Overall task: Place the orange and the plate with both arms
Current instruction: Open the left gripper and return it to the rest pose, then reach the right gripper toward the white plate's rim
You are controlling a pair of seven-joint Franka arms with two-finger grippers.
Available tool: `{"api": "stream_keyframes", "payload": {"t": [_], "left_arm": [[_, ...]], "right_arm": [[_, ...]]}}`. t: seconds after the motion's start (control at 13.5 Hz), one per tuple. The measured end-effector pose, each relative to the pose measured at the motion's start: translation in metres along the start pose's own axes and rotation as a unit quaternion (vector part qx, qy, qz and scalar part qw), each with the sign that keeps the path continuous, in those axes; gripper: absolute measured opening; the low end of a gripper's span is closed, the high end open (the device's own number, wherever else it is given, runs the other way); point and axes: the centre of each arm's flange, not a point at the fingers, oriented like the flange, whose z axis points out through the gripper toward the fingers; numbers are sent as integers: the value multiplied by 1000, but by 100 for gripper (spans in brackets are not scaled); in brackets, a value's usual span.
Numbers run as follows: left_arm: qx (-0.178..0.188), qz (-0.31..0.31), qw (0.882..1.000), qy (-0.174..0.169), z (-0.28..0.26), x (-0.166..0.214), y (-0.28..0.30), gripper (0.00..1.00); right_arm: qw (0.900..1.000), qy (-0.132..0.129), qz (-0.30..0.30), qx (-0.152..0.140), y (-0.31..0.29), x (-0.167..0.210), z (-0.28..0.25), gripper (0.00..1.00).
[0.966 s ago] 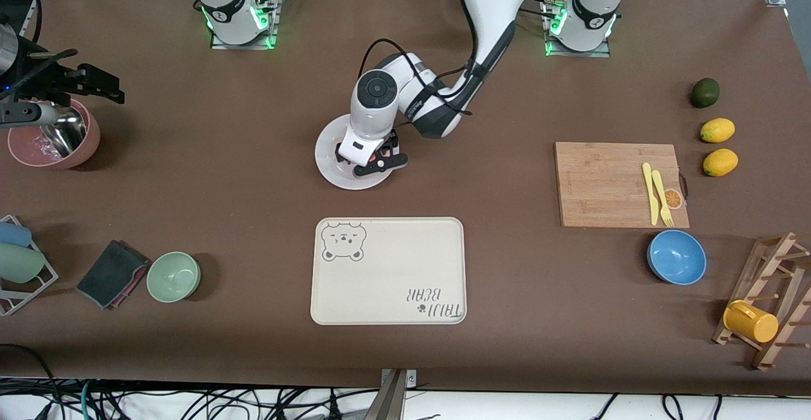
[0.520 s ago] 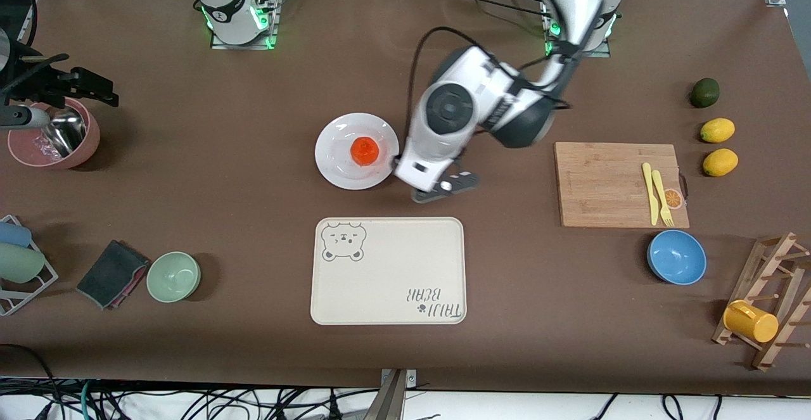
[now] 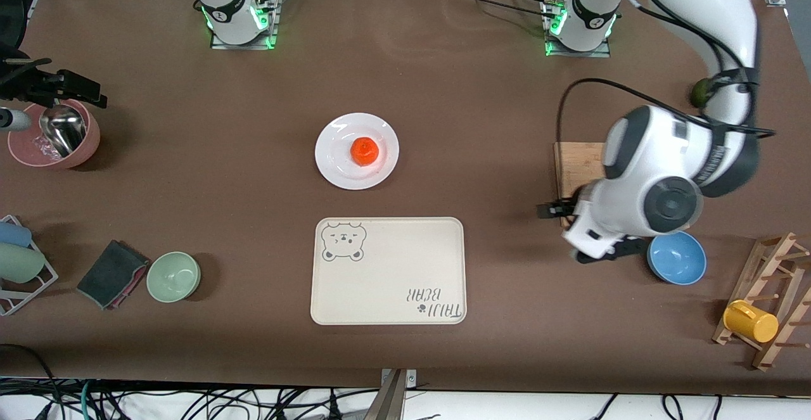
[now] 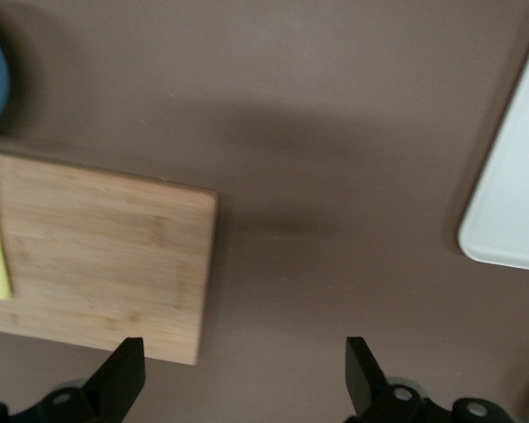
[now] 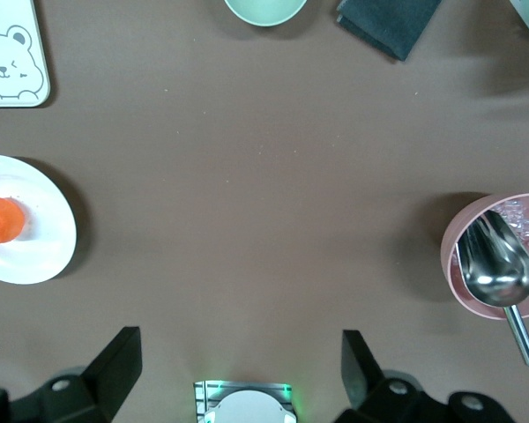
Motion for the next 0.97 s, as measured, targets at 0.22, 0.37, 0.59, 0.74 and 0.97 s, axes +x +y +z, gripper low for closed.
{"api": "stream_keyframes", "payload": {"t": [0.22,0.37,0.59,0.74,0.97], "left_arm": [[9,36,999,9,-10,21,-73,100],[33,43,998,25,-26,23,-104,100],[39,45,997,50,-58,16,-139,100],[23,33,995,93,-87,9,-170,100],[-24,0,988,156,-102,-21,-207,100]], "right_arm": [[1000,-13,1,2,0,7,12,100],[1000,-20,-8,2,-7,6,12,100],[999,-31,-32,3,-25,9,18,100],[997,-39,-53,32,-42,17,30,100],[992,-41,-74,95,-59,35,59,100]]}}
